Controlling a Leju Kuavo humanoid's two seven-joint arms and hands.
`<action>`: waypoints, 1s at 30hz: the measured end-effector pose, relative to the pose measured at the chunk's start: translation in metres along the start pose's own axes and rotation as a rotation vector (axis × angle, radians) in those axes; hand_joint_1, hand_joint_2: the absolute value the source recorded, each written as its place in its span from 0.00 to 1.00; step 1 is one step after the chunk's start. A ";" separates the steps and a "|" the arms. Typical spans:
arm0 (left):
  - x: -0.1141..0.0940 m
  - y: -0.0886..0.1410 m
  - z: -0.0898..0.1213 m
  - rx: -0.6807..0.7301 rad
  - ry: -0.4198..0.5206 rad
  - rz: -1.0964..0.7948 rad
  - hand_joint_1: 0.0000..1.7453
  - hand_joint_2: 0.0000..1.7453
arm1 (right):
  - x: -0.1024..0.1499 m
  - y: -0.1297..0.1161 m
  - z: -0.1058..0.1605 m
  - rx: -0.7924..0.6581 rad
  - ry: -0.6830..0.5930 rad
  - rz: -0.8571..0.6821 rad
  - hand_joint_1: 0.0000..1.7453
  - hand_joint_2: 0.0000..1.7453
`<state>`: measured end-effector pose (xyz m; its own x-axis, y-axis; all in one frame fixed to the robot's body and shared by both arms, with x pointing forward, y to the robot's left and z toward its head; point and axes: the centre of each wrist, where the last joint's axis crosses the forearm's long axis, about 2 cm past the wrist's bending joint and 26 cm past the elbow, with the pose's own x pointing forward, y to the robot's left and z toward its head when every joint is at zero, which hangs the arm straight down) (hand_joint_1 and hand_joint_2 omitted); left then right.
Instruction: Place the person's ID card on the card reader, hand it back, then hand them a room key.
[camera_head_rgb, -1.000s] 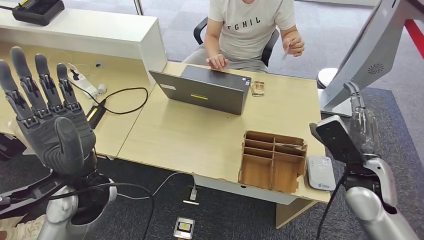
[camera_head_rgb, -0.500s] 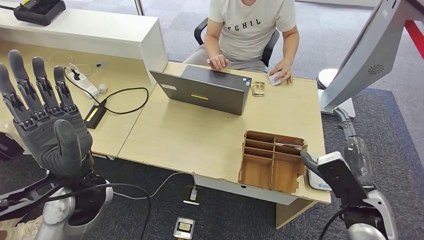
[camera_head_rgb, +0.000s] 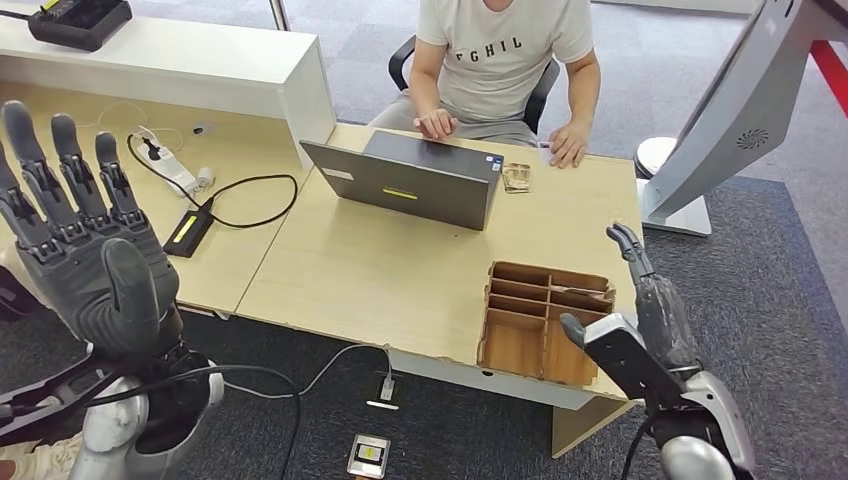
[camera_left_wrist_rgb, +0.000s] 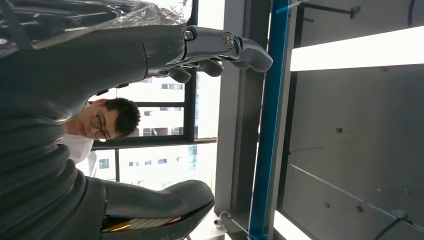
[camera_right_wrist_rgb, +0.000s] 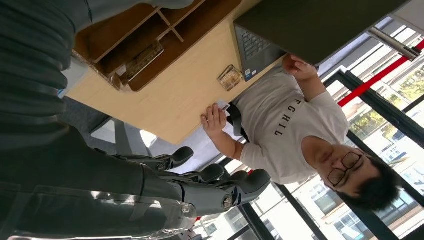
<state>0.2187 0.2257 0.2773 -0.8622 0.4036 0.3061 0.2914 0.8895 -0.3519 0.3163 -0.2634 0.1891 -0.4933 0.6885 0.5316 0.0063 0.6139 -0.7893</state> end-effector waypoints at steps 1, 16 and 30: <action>0.001 0.000 0.000 0.004 -0.002 -0.006 0.00 1.00 | -0.001 0.002 -0.003 0.007 0.001 0.006 0.00 1.00; 0.004 -0.001 -0.002 -0.006 -0.020 -0.014 0.00 1.00 | -0.014 0.048 -0.028 0.173 0.031 0.042 0.00 1.00; 0.006 -0.001 -0.001 -0.023 -0.019 0.005 0.00 1.00 | -0.040 0.059 -0.027 0.174 0.145 0.105 0.00 1.00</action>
<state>0.2140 0.2269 0.2806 -0.8686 0.4040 0.2871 0.3050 0.8923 -0.3328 0.3604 -0.2445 0.1297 -0.3677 0.8008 0.4728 -0.1049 0.4695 -0.8767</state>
